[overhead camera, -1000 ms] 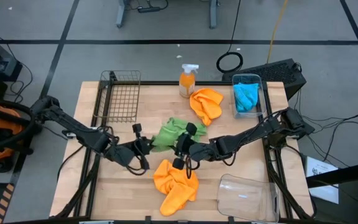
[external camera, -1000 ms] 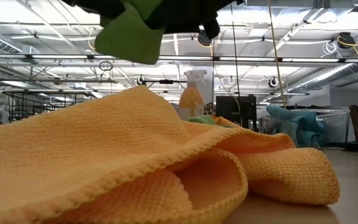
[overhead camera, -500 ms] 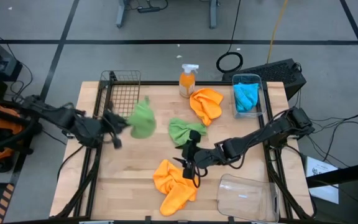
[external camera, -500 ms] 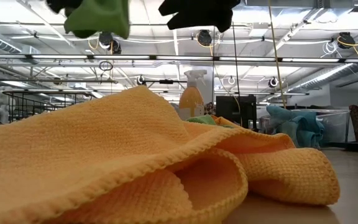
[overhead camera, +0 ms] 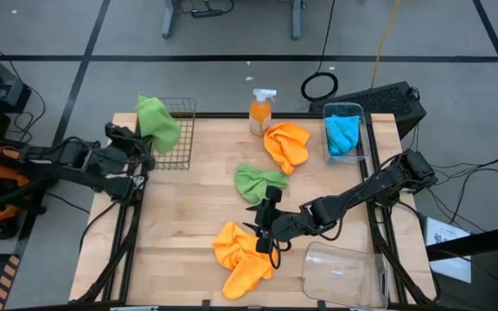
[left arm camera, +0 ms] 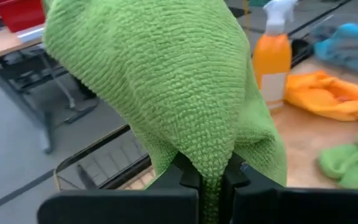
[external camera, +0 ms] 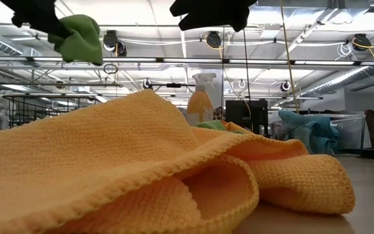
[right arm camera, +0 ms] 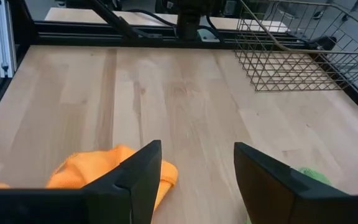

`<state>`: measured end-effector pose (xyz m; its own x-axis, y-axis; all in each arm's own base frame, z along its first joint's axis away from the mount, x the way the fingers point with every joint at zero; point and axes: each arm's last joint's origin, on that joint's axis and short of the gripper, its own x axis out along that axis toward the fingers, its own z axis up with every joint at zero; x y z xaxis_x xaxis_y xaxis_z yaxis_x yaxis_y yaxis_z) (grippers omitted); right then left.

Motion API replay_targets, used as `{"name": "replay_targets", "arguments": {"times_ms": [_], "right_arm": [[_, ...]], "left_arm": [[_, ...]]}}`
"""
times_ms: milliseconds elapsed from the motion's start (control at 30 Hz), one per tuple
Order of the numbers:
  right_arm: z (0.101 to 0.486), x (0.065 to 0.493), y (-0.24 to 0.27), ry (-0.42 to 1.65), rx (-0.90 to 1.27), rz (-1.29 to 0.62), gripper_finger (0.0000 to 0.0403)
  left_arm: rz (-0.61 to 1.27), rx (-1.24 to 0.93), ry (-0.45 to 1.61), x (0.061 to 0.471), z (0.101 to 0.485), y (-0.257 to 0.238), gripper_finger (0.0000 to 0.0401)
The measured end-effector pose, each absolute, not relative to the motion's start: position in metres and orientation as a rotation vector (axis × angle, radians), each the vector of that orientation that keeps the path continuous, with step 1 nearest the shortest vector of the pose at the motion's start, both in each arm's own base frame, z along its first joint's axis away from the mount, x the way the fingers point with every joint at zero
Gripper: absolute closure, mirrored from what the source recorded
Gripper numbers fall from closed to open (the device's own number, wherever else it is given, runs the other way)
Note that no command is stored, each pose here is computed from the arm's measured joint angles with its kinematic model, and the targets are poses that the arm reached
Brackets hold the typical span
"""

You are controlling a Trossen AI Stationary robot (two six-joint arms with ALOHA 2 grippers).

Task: Sort microfiber towel by color & place in baskets
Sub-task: Put the bottom green microfiber towel into the wire basket

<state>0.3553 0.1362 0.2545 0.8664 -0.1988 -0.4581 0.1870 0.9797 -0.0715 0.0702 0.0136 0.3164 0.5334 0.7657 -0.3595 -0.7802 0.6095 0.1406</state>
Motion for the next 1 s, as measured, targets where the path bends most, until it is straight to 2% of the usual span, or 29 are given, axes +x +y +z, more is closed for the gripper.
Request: {"name": "replay_targets", "arguments": {"times_ms": [333, 533, 667, 867, 1000], "right_arm": [[0.255, 0.355, 0.136, 0.483, -0.047, -0.196, 0.0228], [0.252, 0.354, 0.137, 0.510, -0.060, -0.190, 0.0234], [0.250, 0.352, 0.137, 0.542, -0.073, -0.192, 0.0234], [0.249, 0.351, 0.137, 0.550, -0.078, -0.194, 0.0234], [0.250, 0.352, 0.137, 0.529, -0.071, -0.204, 0.0234]], "left_arm": [[1.132, 0.079, 0.644, 0.117, 0.305, 0.040, 0.0393], [1.100, -0.028, 0.861, 0.141, 0.285, 0.088, 0.0393], [1.144, -0.122, 0.992, 0.144, 0.266, 0.127, 0.0392], [1.195, -0.249, 1.117, 0.143, 0.238, 0.165, 0.0359], [1.156, -0.264, 1.158, 0.148, 0.224, 0.180, 0.0341]]}}
